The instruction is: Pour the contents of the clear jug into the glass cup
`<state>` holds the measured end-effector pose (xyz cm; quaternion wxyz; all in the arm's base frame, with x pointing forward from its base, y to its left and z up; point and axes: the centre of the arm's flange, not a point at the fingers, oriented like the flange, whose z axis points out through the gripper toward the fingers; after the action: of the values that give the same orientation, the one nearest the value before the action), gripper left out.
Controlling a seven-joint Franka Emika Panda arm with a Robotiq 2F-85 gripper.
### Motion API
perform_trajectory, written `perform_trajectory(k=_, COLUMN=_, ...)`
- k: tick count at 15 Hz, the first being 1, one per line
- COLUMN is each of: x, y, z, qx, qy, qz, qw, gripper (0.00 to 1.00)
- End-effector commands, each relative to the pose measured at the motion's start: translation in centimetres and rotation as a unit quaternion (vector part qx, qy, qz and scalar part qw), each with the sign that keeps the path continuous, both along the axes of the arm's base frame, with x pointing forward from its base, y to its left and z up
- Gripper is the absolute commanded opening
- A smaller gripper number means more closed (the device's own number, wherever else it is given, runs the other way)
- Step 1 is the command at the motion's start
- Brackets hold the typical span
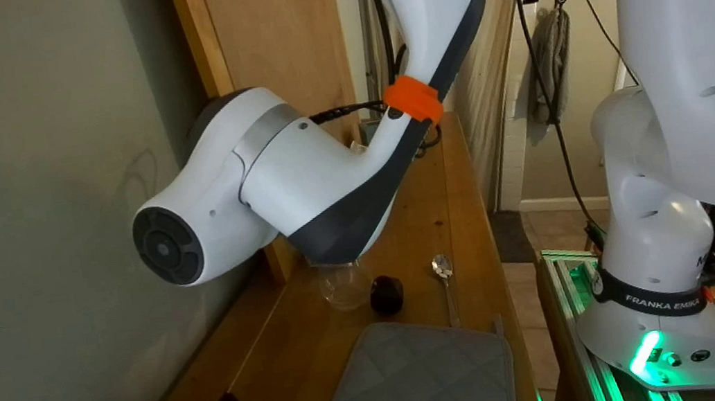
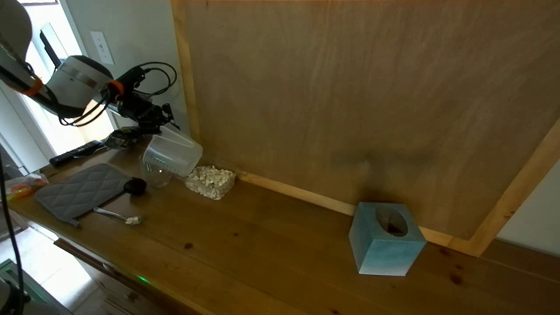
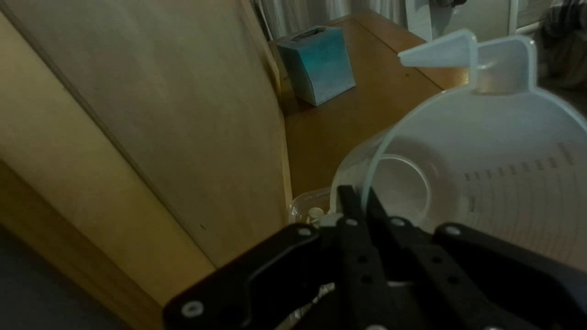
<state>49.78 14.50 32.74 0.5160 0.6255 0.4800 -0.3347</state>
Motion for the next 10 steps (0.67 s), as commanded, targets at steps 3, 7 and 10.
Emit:
perform_trajectory(k=3, x=-0.24, y=0.51, z=-0.51, qx=-0.045, qy=0.004, qz=0.019, qw=0.9988, gripper=0.01)
perform_trajectory(k=7, x=-0.29, y=0.89, z=-1.00, qx=-0.052, qy=0.011, qz=0.024, qw=0.9983, gripper=0.01)
perform_trajectory(k=10, x=-0.27, y=1.11, z=-1.22, qx=-0.059, qy=0.014, qz=0.029, qw=0.9977, gripper=0.01)
